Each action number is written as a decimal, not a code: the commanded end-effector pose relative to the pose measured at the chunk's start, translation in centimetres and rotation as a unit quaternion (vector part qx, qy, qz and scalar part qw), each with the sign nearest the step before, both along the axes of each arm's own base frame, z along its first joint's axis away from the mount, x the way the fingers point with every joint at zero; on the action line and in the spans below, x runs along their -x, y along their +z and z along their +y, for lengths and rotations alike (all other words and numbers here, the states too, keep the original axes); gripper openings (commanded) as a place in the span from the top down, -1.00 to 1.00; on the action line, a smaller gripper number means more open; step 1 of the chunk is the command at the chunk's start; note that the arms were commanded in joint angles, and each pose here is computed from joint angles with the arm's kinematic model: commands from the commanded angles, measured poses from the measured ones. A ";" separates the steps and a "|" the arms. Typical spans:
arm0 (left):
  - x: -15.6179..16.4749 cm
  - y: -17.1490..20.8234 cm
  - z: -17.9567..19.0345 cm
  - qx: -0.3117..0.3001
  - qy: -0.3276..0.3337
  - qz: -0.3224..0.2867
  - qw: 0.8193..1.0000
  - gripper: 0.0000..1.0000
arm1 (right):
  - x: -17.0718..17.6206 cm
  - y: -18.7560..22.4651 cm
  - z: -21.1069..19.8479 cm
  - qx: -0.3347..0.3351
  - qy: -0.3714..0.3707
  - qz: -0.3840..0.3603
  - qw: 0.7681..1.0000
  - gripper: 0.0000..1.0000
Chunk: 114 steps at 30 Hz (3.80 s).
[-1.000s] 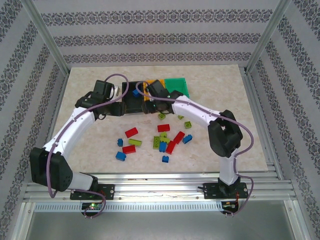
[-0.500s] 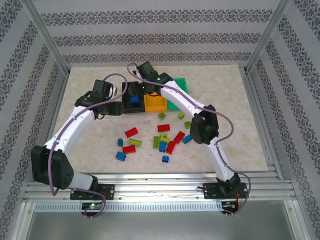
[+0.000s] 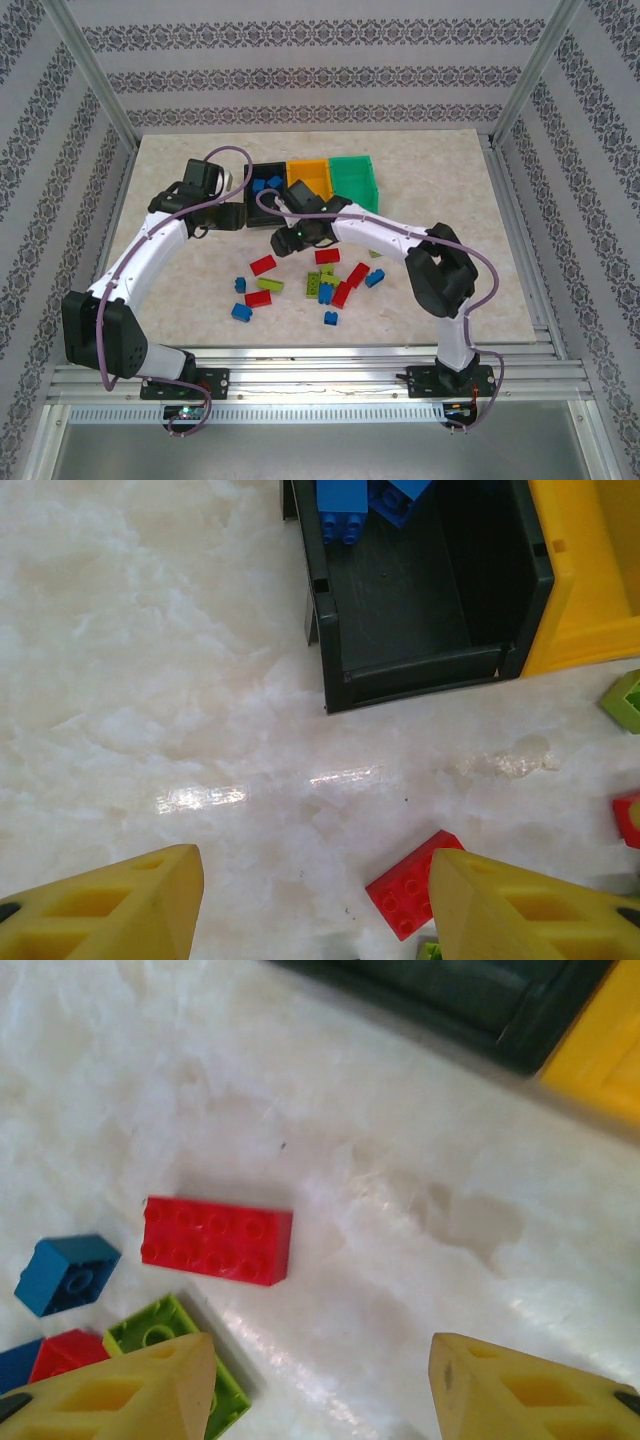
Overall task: Sort the legos into containers by color
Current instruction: Pick up the lego from the bottom-center of the table, then place the lego in the container, then pick up the lego from the bottom-center of the table.
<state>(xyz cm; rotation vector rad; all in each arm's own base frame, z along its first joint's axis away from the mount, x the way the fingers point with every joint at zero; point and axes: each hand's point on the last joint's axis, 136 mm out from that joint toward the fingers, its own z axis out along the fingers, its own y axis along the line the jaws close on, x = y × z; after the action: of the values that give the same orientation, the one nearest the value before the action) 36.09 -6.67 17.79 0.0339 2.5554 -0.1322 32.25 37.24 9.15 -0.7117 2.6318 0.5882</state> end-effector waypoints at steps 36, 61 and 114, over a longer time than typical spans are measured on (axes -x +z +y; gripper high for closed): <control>-1.7 -1.7 6.6 0.106 0.153 0.024 0.982 -0.14 | 6.1 -6.1 12.8 0.005 0.052 0.022 0.998 0.14; -1.7 -1.2 6.4 0.110 0.146 0.013 0.983 -0.15 | -9.4 8.8 6.9 -0.091 -0.055 -0.133 0.985 0.54; -1.7 -1.4 6.5 0.108 0.143 0.017 0.984 -0.16 | 15.9 -5.7 11.7 0.023 0.219 -0.053 0.974 -0.02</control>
<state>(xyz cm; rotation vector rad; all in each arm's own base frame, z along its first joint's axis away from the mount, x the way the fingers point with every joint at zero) 37.63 -0.47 15.93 -0.4254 2.5544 -0.3033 16.92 49.00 4.70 -1.2557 2.4037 0.6888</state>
